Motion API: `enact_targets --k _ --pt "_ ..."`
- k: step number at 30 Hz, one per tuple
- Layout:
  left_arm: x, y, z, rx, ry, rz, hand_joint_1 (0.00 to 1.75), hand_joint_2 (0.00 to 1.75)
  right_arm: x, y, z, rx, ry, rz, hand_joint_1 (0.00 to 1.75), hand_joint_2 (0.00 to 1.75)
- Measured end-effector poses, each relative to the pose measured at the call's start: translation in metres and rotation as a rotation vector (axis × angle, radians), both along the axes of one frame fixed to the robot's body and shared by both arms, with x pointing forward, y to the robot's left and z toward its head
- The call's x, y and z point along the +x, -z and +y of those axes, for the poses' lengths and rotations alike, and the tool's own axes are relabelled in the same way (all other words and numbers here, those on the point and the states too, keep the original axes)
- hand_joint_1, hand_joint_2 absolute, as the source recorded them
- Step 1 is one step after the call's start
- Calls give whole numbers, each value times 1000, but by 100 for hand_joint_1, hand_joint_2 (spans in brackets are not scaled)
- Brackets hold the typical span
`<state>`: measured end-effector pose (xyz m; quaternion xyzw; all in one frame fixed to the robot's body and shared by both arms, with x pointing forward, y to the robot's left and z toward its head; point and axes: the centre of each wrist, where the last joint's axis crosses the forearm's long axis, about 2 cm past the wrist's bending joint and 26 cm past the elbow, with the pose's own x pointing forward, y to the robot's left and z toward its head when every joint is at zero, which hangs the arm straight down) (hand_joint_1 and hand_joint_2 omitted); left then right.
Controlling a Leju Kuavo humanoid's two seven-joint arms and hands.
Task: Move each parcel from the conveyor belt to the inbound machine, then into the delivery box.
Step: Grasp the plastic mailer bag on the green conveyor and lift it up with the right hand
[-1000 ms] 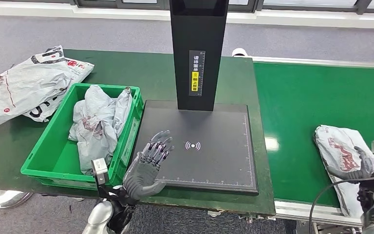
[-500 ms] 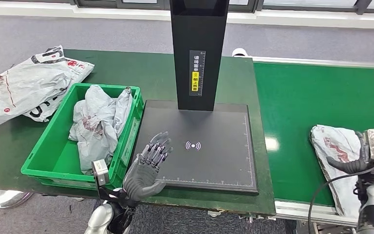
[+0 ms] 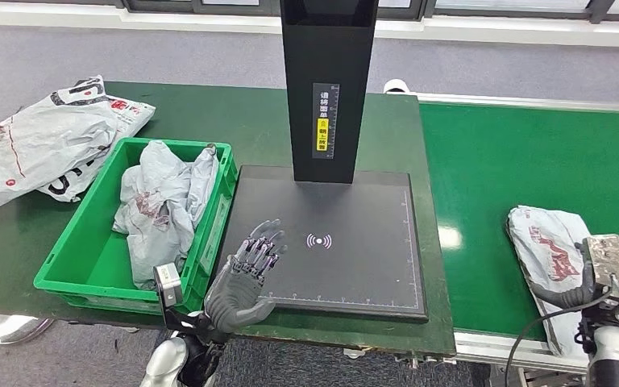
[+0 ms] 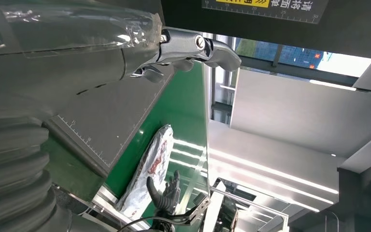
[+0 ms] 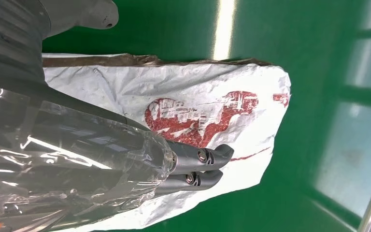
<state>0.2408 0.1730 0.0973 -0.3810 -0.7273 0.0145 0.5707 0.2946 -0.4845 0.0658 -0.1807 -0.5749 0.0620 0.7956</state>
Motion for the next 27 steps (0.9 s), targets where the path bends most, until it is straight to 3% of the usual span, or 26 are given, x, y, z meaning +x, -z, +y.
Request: enact_targets --k 15,18,20,21,24,25,27 --pt "0 0 0 2 4 6 0 175 -4 5 0 4 8 21 0 175" --pt "0 1 -1 3 5 12 0 175 -18 20 0 28 34 58 0 175" --pt "2 1 -1 4 7 18 0 175 -40 44 1 68 72 141 1 175" --pt "4 2 -2 3 8 20 0 175 -50 56 2 97 92 189 31 175" --pt "7 4 -3 -6 9 22 0 175 -65 75 7 168 142 271 161 175" --pt "7 5 -4 -8 8 23 0 175 -65 76 8 180 150 278 175 175" --pt "7 7 -4 -12 6 24 0 175 -63 77 10 200 163 289 175 175"
